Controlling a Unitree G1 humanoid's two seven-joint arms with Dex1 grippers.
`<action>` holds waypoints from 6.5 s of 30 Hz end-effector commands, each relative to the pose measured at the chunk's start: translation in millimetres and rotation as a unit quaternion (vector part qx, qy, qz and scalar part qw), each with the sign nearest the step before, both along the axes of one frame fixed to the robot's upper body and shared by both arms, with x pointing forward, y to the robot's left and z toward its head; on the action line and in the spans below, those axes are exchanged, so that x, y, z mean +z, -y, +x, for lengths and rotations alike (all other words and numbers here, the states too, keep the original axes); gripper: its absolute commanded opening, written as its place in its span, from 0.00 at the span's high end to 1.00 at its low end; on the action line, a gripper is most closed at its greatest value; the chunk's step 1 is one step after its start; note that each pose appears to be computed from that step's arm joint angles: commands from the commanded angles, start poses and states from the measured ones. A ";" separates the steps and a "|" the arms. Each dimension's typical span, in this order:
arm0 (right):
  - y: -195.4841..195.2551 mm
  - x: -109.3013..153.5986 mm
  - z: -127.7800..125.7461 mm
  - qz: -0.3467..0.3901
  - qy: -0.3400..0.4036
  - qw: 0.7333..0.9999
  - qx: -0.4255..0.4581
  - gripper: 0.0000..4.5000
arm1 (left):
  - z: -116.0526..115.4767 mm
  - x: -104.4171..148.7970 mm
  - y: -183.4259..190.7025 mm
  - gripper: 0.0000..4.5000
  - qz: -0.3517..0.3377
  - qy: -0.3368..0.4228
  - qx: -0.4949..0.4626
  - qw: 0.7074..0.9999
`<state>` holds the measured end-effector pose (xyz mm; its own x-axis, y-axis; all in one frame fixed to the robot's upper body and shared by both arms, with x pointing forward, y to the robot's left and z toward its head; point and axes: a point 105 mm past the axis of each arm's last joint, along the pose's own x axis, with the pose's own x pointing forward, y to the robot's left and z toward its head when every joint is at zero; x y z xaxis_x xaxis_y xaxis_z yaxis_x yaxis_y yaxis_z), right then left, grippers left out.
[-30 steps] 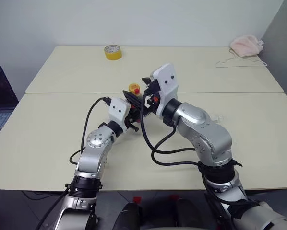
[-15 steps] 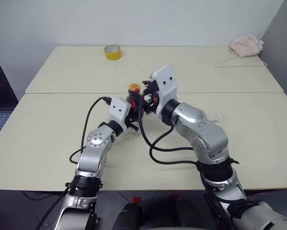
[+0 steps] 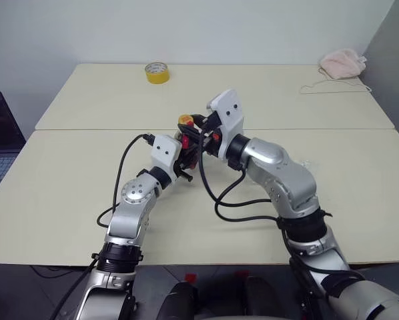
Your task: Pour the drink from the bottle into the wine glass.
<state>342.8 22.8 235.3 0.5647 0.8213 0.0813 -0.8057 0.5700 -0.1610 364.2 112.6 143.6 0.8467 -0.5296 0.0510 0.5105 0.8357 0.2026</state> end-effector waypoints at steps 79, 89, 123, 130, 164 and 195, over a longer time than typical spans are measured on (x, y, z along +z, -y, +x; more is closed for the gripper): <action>82.3 4.5 16.2 -0.019 0.074 0.985 -0.155 0.00 | -3.8 17.0 2.5 0.81 -0.027 0.029 0.004 0.999; 89.8 4.1 12.7 -0.017 0.065 0.986 -0.156 0.00 | -2.4 19.6 -0.7 0.82 -0.029 0.035 0.014 0.999; 23.3 21.7 15.7 0.035 0.043 0.996 -0.076 0.00 | -3.2 19.4 5.3 0.82 -0.034 0.036 0.003 0.999; 37.8 11.5 17.1 0.023 0.030 0.995 -0.095 0.00 | -3.0 19.6 4.7 0.82 -0.035 0.036 0.005 0.999; 18.2 24.5 -0.3 0.033 0.025 0.999 -0.035 0.00 | -2.9 21.9 4.9 0.83 -0.033 0.040 0.003 0.999; 44.1 11.0 12.5 0.026 0.006 0.996 -0.083 0.00 | -2.7 20.8 5.2 0.83 -0.035 0.040 0.003 0.999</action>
